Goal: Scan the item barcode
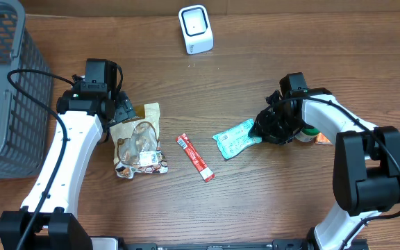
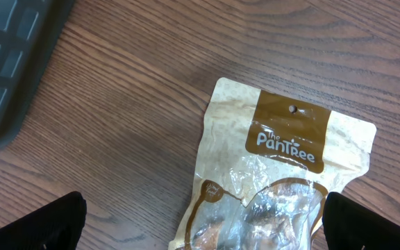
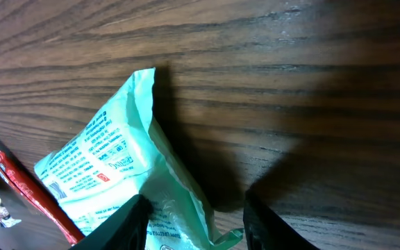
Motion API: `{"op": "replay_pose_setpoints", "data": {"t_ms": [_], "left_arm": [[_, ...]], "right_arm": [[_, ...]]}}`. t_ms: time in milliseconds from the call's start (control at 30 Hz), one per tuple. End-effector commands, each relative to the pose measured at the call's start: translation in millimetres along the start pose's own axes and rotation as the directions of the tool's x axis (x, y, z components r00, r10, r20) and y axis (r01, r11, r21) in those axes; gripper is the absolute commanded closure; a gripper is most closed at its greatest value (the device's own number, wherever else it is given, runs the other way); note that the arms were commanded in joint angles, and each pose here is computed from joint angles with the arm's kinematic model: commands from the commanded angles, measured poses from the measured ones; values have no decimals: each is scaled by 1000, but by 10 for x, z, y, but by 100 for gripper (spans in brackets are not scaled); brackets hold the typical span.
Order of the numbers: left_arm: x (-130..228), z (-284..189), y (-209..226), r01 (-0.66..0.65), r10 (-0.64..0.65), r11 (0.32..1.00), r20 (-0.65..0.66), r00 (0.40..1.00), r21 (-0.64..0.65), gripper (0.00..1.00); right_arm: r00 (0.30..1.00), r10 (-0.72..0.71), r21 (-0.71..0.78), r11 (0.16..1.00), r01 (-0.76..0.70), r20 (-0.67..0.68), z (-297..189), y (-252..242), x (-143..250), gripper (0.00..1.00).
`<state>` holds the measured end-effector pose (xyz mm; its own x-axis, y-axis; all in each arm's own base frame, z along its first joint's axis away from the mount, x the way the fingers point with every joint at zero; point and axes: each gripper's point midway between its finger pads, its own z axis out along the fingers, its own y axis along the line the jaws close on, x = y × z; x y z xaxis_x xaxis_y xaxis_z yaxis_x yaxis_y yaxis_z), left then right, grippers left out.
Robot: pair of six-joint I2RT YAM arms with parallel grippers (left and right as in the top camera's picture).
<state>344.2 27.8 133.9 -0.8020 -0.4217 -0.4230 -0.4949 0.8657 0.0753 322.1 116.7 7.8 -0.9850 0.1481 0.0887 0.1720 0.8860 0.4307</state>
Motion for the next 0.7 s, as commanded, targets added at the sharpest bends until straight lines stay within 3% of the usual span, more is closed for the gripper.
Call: {"op": "replay_pose_setpoints", "data": {"t_ms": [0, 167, 667], "left_arm": [[-71, -99, -11, 1, -1, 1000, 29, 1000, 17, 0], [-71, -99, -11, 1, -1, 1000, 29, 1000, 17, 0], [-71, -99, -11, 1, -1, 1000, 29, 1000, 17, 0]], "right_arm": [[998, 59, 28, 998, -58, -14, 54, -67, 54, 53], [994, 106, 28, 994, -106, -12, 54, -65, 53, 46], [995, 98, 16, 995, -98, 12, 55, -44, -12, 51]]}}
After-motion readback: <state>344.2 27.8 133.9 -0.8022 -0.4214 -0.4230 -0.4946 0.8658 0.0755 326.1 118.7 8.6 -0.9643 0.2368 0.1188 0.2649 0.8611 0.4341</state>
